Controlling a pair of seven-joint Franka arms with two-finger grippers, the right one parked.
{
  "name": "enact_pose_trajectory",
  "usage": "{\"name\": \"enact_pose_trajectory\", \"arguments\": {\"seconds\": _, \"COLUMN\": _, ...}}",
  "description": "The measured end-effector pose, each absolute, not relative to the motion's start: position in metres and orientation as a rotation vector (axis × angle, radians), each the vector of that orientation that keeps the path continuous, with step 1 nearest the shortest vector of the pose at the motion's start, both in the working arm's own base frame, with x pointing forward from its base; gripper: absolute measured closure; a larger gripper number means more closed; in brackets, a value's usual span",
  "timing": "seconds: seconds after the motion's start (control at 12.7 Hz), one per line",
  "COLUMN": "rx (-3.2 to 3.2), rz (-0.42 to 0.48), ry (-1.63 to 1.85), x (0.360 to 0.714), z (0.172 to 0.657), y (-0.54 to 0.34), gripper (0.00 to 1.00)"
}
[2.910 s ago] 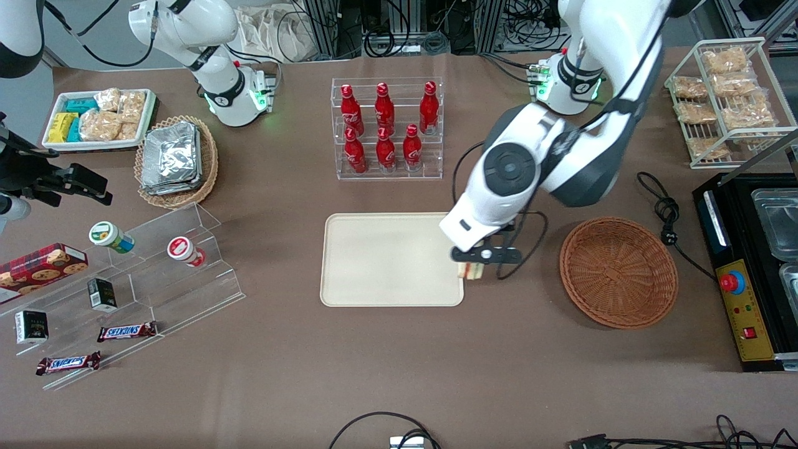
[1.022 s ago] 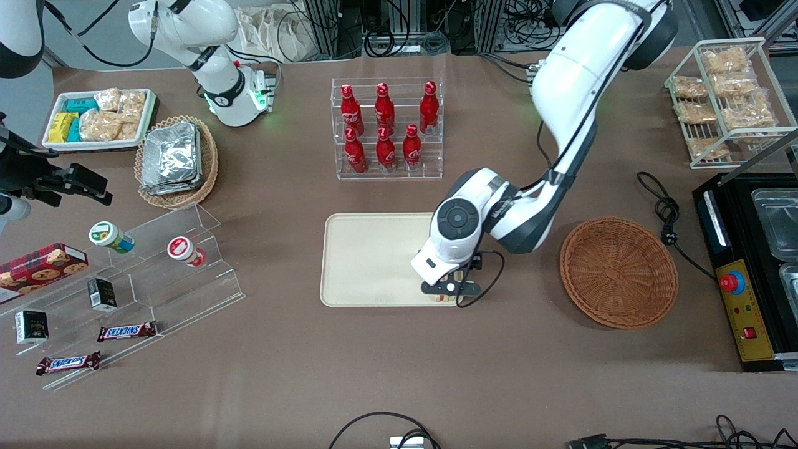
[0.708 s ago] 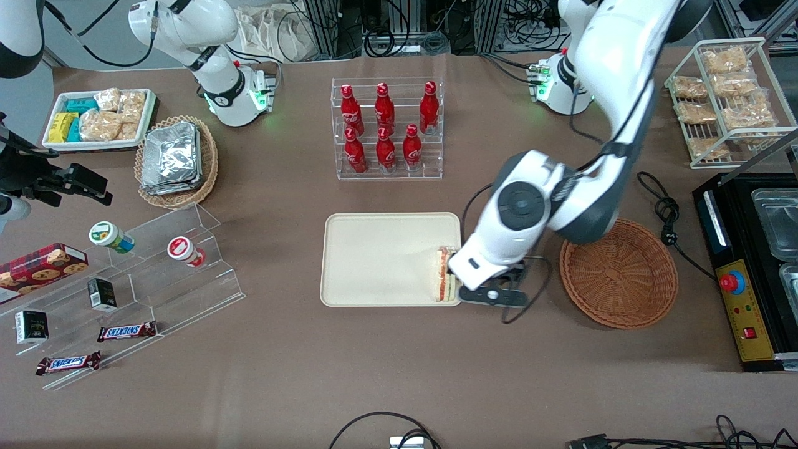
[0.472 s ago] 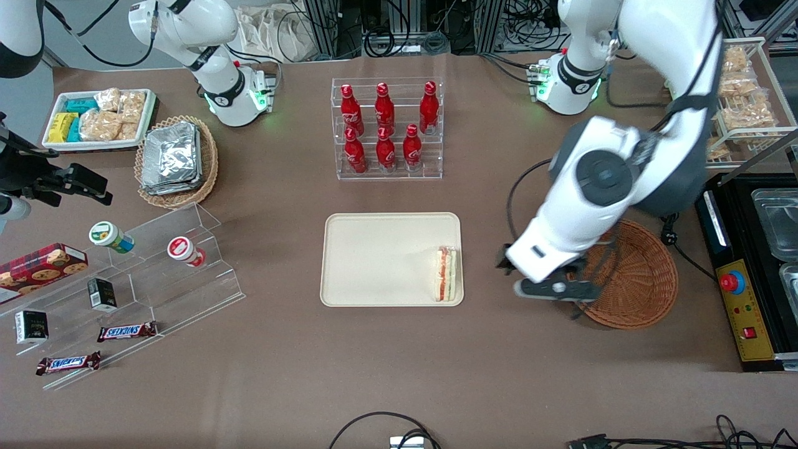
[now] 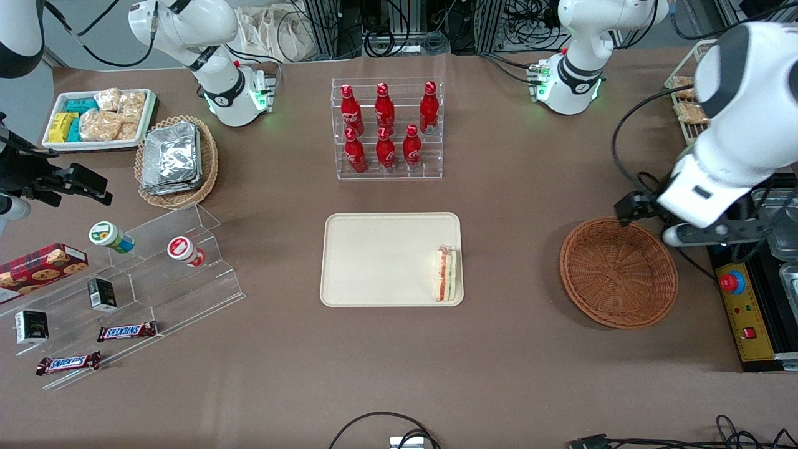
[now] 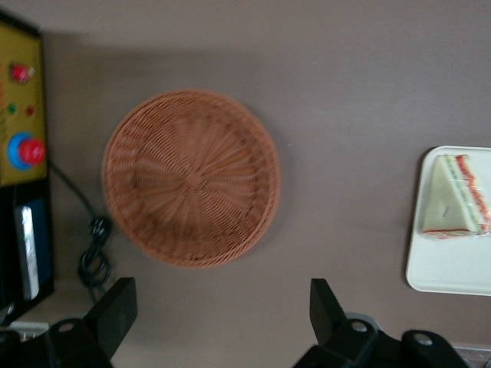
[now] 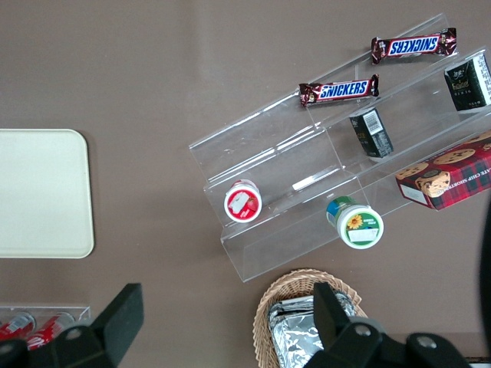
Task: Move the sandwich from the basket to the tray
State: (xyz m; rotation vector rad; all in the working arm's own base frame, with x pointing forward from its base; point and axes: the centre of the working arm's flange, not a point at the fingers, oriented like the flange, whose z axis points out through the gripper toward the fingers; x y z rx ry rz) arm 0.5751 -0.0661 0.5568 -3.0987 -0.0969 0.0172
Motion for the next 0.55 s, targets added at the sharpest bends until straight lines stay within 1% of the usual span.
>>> {"name": "enact_pose_trajectory", "arguments": {"seconds": 0.16, "rx": -3.104, "rz": 0.027, "ry": -0.094, "x": 0.564, "z": 0.560, "y": -0.043, "gripper": 0.00}}
{"name": "enact_pose_trajectory", "arguments": {"seconds": 0.31, "rx": -3.102, "rz": 0.034, "ry": -0.083, "x": 0.557, "z": 0.565, "y": -0.044, "gripper": 0.00}}
{"name": "enact_pose_trajectory", "arguments": {"seconds": 0.55, "rx": -3.102, "rz": 0.021, "ry": -0.075, "x": 0.554, "z": 0.570, "y": -0.047, "gripper": 0.00}}
